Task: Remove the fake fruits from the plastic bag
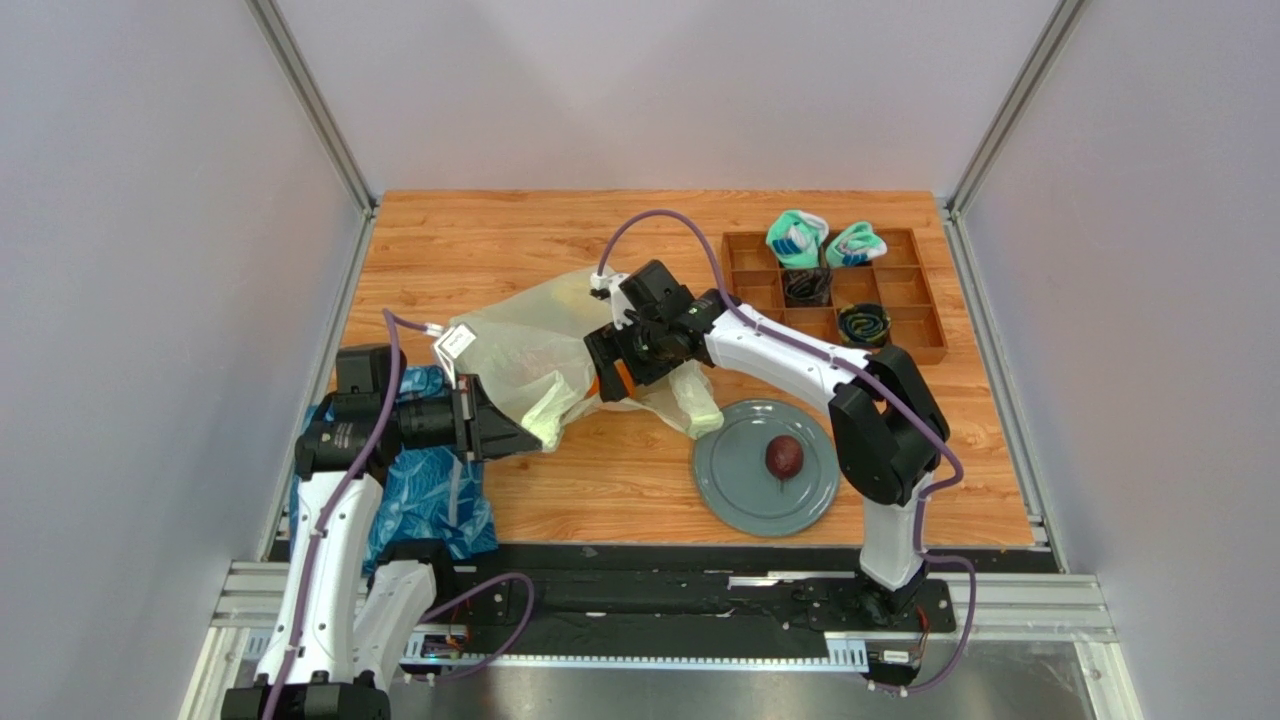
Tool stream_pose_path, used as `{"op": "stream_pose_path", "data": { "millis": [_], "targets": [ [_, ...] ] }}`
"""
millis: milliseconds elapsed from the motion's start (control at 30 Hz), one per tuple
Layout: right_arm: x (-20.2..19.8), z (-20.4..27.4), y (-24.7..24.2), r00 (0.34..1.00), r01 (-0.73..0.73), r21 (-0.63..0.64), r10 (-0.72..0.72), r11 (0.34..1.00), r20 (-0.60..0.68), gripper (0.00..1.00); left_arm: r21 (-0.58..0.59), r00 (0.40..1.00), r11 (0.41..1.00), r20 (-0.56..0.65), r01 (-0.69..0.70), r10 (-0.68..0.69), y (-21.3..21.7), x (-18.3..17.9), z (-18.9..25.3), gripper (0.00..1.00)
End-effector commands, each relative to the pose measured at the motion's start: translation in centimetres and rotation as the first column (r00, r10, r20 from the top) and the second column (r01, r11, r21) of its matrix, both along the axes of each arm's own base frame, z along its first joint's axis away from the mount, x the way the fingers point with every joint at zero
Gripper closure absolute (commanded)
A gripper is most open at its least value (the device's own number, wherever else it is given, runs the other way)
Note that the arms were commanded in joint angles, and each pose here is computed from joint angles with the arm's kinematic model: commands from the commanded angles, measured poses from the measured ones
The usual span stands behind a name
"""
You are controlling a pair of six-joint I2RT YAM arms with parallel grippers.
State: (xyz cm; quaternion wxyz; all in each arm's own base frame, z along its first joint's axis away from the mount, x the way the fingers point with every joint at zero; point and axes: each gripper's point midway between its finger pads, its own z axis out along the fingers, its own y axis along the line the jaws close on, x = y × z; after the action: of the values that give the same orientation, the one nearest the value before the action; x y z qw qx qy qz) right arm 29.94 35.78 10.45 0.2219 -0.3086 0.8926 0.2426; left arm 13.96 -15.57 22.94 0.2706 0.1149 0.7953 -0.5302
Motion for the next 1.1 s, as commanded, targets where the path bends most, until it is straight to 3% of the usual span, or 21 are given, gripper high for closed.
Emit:
{"op": "stream_pose_path", "data": {
  "millis": [0, 267, 367, 533, 833, 1067],
  "targets": [
    [2.4, 1.1, 0.6, 0.994, 0.09, 0.0, -0.09, 0.996, 0.057, 0.19, -0.005, 1.0, 1.0, 0.019, -0.007, 0.007, 0.1, 0.6, 0.9, 0.79],
    [0.4, 1.4, 0.4, 0.997, 0.076, 0.039, -0.076, 0.996, -0.001, 0.19, -0.003, 1.0, 1.0, 0.002, -0.019, 0.019, 0.2, 1.0, 0.0, 0.93],
    [0.1, 0.1, -0.4, 0.996, 0.087, 0.009, -0.087, 0.996, -0.013, 0.18, -0.014, 1.0, 1.0, -0.008, -0.013, 0.013, 0.1, 0.8, 0.0, 0.93],
    [-1.6, 3.2, 1.1, 0.99, -0.013, 0.191, 0.039, 0.982, -0.136, 0.2, -0.109, 0.996, 0.993, -0.074, 0.039, -0.047, -0.6, -0.4, 0.9, 1.0],
    [-2.5, -0.8, -4.2, 0.992, 0.082, 0.054, -0.077, 0.995, -0.101, 0.2, -0.111, 0.992, 0.993, -0.113, 0.048, -0.061, -0.8, -1.8, 1.1, 1.0],
    [-0.8, 0.0, -1.7, 0.992, 0.079, 0.086, -0.07, 0.993, -0.102, 0.16, -0.084, 0.993, 0.995, -0.107, 0.048, -0.057, -0.8, -1.7, 0.8, 1.0]
  ]
}}
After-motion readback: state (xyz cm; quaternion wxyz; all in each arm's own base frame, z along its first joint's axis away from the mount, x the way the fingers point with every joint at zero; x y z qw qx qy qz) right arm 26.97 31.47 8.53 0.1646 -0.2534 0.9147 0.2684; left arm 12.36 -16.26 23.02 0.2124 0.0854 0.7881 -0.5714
